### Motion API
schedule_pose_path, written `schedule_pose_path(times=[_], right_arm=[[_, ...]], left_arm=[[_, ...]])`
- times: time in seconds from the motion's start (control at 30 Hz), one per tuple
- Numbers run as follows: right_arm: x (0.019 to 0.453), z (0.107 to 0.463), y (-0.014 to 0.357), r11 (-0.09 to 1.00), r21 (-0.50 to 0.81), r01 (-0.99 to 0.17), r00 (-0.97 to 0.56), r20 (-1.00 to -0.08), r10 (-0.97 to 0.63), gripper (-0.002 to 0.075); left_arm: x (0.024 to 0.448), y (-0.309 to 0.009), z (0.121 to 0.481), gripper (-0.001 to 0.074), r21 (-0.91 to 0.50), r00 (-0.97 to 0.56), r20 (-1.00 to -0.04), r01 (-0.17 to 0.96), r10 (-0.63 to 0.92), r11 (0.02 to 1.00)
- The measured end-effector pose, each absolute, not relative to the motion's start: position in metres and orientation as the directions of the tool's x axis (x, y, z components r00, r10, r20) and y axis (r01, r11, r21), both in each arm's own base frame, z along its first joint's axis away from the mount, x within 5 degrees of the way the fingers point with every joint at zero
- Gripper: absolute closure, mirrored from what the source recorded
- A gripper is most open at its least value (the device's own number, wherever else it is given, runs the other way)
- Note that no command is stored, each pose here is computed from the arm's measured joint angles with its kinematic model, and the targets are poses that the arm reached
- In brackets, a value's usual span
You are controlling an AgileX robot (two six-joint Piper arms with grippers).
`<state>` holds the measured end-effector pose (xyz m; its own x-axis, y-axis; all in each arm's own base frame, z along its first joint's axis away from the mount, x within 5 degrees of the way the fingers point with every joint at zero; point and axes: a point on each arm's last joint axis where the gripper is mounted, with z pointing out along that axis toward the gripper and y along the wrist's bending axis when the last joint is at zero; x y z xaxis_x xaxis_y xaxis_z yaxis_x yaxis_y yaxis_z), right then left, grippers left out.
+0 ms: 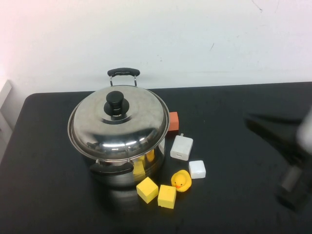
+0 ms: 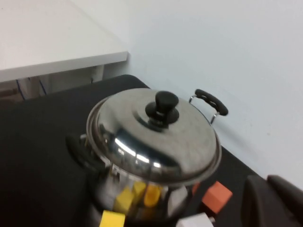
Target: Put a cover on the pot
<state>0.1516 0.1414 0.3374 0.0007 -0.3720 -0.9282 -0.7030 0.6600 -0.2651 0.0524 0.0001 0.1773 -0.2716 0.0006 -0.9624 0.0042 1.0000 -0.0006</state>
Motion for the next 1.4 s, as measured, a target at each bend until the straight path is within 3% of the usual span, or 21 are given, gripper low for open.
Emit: schedule_pose_path(times=[0.47, 0.7, 0.97, 1.23, 1.4], right_arm=[[0.08, 0.282, 0.058, 0.737, -0.26, -0.624, -0.072, -0.92, -0.386, 0.0727], [0.073, 0.234, 0.018, 0.918, -0.265, -0.296, -0.148, -0.936, -0.318, 0.0727], [0.053, 0.205, -0.007, 0.967, -0.249, 0.059, -0.22, -0.948, -0.23, 0.0727], [0.052, 0.173, -0.008, 0.99, -0.082, 0.113, -0.296, -0.954, -0.045, 0.0728], [0.052, 0.172, -0.007, 0.994, 0.0, 0.11, -0.3, -0.953, 0.033, 0.0728]], left_arm=[[0.052, 0.0, 0.177, 0.0736, -0.001, -0.272, -0.962, 0.004, 0.001, 1.0], [0.052, 0.0, 0.177, 0.0736, -0.001, -0.27, -0.963, 0.004, 0.001, 1.0], [0.052, 0.0, 0.177, 0.0736, -0.001, -0.27, -0.963, 0.004, 0.001, 1.0], [0.052, 0.0, 0.177, 0.0736, -0.001, -0.27, -0.963, 0.004, 0.001, 1.0], [0.052, 0.0, 0.177, 0.0737, -0.001, -0.27, -0.963, 0.004, 0.001, 1.0]])
